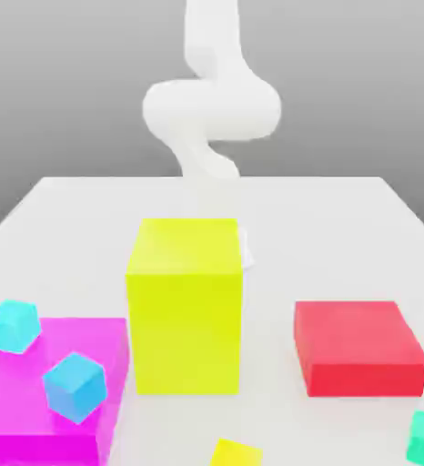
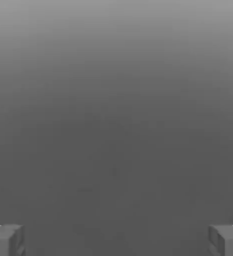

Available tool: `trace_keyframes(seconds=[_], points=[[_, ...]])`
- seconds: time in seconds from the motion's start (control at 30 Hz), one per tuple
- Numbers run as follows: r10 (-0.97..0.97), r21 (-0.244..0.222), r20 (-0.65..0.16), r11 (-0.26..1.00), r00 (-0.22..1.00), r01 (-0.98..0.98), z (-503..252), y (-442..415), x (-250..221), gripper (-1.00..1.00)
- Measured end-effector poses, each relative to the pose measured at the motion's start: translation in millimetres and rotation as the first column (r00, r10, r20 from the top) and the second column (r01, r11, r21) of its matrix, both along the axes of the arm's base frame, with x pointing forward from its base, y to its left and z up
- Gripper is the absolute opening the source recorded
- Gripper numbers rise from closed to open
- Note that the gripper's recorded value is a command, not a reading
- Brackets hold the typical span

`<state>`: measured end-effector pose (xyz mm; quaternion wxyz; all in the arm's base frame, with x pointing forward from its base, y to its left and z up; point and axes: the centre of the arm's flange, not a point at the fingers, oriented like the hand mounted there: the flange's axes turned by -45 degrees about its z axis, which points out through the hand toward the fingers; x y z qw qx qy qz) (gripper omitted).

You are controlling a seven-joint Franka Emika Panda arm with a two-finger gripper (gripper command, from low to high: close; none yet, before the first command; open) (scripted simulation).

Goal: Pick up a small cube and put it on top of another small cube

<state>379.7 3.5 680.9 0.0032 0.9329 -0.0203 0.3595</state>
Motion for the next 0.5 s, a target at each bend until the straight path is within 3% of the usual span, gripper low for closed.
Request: trace_keyframes(seconds=[0.23,0.5], points=[[-0.075,0.0,-0.18,0.997,0.981,0.076,-99.7,5.7,80.7,0.0],[-0.139,0.001,-0.372,0.989,0.918,0.15,-231.8,8.7,139.0,0.0]])
